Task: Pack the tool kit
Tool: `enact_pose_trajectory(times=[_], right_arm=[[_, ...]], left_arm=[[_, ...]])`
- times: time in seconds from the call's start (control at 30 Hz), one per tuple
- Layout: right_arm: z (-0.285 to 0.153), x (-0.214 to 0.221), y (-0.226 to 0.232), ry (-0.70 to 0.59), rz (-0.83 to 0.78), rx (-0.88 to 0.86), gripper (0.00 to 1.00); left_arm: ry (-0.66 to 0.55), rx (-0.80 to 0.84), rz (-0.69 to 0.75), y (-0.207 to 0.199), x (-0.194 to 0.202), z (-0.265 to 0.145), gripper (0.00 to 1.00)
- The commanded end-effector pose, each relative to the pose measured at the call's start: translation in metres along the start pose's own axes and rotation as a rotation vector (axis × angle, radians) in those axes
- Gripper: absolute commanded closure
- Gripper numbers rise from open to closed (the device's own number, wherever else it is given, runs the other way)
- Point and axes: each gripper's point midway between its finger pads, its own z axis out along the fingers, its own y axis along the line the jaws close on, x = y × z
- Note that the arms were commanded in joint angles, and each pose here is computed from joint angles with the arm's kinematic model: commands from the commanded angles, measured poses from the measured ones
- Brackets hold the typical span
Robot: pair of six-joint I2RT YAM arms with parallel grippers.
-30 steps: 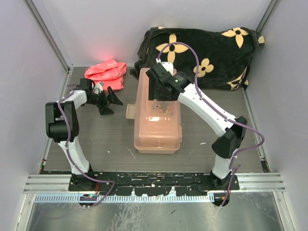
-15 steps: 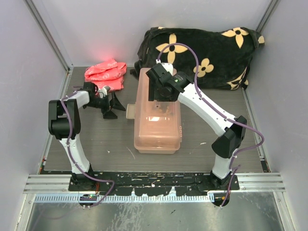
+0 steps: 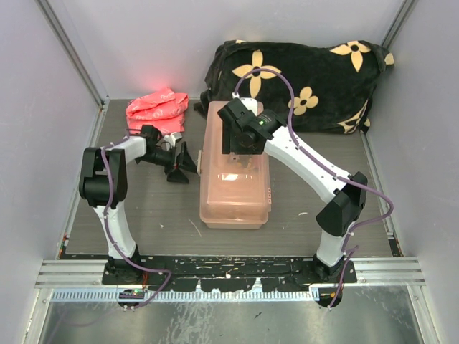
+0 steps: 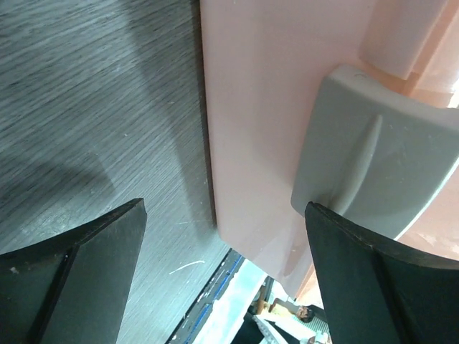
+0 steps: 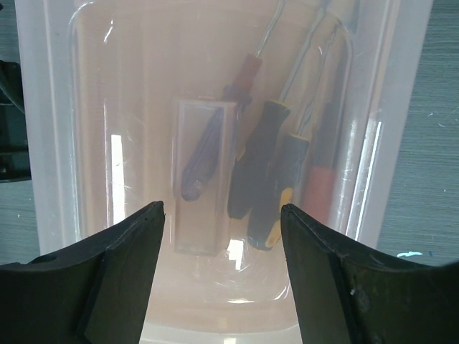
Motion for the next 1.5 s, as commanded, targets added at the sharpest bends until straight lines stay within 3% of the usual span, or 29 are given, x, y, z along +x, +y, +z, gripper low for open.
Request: enact_pose_trajectory(times=[0.0, 0.73, 1.23, 1.47], right_arm=[[-0.016, -0.007, -0.001, -0.04, 0.027, -0.033, 0.29], [-0.015, 0.003, 0.003, 0.018, 0.03, -0.043, 0.32], [-0.003, 0.009, 0.036, 0.093, -0.033, -0.076, 0.35], [0.002, 0.016, 0.041, 0.125, -0.033, -0.083, 0.35]], left_arm=[[-0.018, 0.087, 0.054, -0.024, -0.001, -0.011, 0.06], [-0.106, 0.274, 0.092, -0.059, -0.007, -0.017, 0.04], [-0.148, 0.312, 0.06, -0.05, -0.022, -0.007, 0.04], [-0.218, 0.423, 0.07, -0.063, -0.036, -0.008, 0.02]])
